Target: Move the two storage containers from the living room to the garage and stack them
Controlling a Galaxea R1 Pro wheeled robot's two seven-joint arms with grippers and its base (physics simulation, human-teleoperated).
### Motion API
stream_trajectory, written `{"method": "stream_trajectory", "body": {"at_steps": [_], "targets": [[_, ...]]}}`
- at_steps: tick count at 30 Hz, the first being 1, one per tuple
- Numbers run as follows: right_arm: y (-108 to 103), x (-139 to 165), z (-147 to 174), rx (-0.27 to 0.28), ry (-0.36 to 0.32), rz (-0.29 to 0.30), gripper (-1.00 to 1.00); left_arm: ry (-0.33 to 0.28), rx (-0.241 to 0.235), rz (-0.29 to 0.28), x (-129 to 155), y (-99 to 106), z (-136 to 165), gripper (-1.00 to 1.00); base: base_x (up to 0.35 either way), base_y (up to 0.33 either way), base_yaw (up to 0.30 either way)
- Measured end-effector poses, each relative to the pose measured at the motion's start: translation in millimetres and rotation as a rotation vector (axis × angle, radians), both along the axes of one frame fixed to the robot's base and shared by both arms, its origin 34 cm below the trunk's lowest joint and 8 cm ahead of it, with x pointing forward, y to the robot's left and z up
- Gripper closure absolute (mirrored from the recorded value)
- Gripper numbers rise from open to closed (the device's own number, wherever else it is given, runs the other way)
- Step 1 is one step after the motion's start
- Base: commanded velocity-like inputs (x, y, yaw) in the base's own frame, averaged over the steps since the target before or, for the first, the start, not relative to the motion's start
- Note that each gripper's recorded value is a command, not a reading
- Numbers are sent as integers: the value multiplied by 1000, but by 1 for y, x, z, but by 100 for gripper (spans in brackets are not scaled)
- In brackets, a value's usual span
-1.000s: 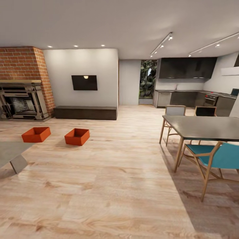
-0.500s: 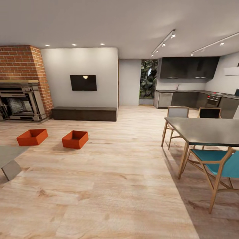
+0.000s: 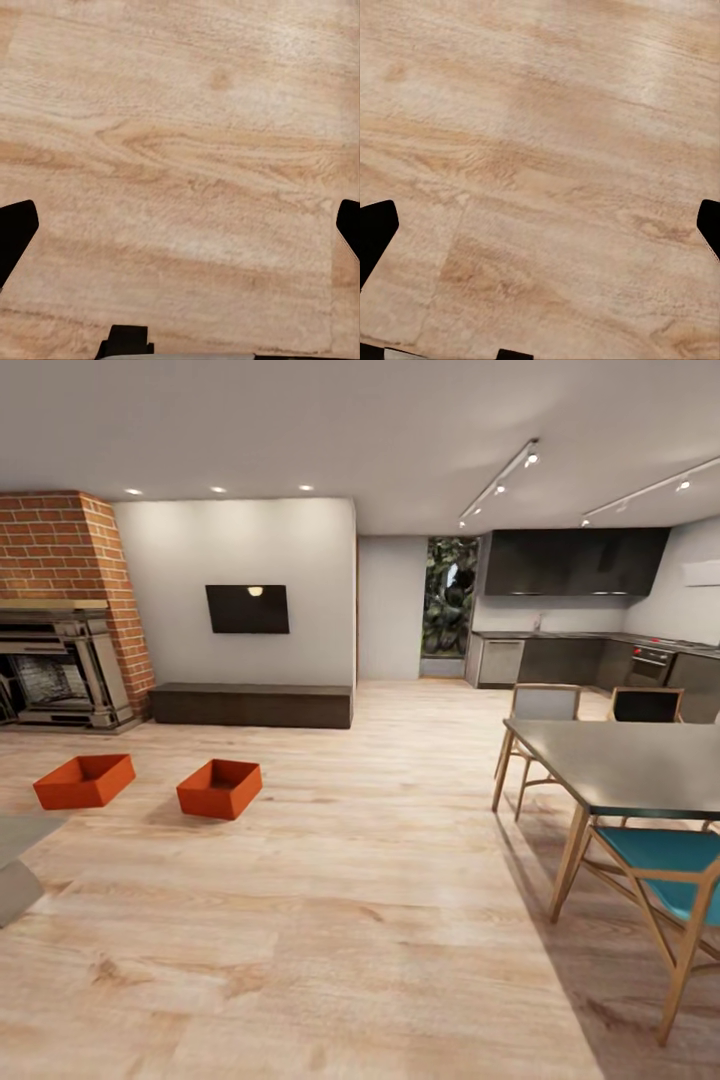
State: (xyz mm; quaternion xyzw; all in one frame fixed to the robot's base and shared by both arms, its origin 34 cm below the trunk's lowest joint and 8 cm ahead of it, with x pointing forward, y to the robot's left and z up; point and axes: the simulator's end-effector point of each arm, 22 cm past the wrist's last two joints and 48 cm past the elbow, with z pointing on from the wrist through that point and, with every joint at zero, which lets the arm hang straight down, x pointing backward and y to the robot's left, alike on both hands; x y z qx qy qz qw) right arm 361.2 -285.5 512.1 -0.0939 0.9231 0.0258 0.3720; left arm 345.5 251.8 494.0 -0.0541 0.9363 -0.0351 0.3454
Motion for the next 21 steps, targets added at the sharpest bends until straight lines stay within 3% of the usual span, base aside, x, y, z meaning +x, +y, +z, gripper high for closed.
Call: {"method": "stream_trajectory", "body": {"at_steps": [21], "targets": [[-1,-1,-1,-2,2,-1,-100,2,0,1,-1,0,0,-100,326,0,0]]}}
